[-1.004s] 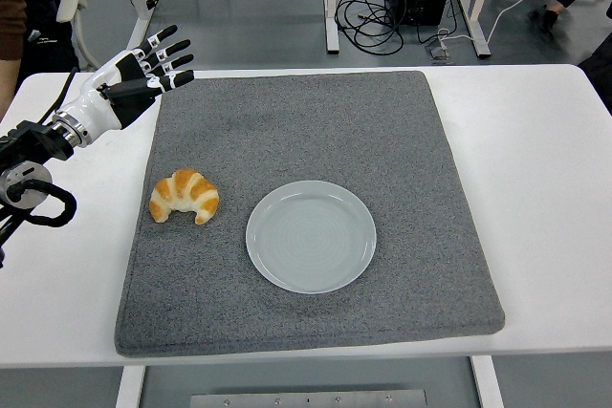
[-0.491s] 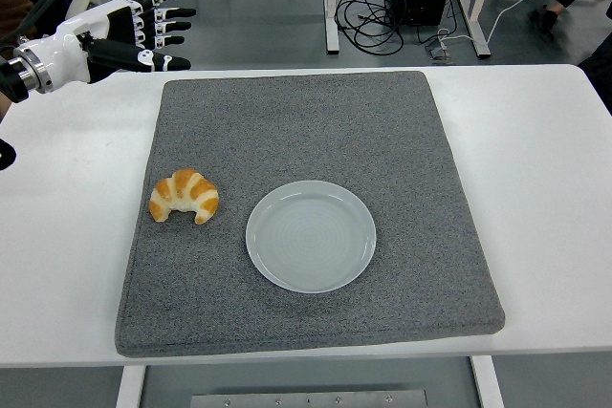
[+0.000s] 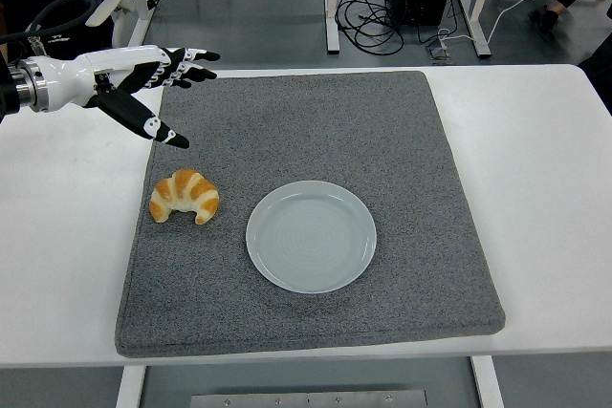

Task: Place the bread on the plate

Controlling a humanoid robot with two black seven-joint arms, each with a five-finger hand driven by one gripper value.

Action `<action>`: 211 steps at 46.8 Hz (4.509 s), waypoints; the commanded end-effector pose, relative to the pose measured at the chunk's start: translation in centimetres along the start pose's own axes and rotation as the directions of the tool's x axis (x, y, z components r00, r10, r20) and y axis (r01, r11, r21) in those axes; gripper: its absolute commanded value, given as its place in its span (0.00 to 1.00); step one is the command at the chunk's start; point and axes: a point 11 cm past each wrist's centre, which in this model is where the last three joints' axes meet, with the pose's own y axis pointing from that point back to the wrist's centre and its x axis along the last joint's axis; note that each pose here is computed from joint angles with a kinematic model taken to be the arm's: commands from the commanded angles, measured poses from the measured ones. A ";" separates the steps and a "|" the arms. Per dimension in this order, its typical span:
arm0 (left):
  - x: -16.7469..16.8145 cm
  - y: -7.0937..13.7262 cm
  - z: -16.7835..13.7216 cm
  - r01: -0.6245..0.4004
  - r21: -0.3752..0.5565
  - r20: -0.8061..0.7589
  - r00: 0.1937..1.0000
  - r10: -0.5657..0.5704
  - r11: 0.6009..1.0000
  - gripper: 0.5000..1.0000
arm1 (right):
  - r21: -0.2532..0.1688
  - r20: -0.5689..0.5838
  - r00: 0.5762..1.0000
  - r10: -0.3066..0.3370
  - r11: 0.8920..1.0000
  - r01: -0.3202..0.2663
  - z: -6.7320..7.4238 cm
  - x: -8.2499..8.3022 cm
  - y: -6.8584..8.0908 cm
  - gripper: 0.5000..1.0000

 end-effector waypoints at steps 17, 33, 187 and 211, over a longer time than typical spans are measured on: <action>-2.6 -0.6 -3.9 -0.026 0.097 0.167 0.986 0.009 0.995 0.94 | 0.000 0.000 1.000 0.000 1.000 0.000 0.0 0.0 0.0 1.00; -6.1 -2.1 -7.1 -0.042 0.118 0.169 0.985 0.022 0.992 0.94 | 0.000 0.000 1.000 0.000 1.000 0.000 0.0 0.0 0.0 1.00; 3.1 -0.1 -5.4 -0.197 -0.007 0.160 0.968 0.195 0.980 0.00 | 0.006 -0.001 1.000 0.003 1.000 -0.003 -0.3 0.1 -0.1 1.00; 6.3 -3.9 5.8 -0.153 -0.160 0.237 0.953 0.188 0.975 0.00 | 0.004 -0.003 1.000 0.003 1.000 -0.003 -0.2 0.1 -0.1 1.00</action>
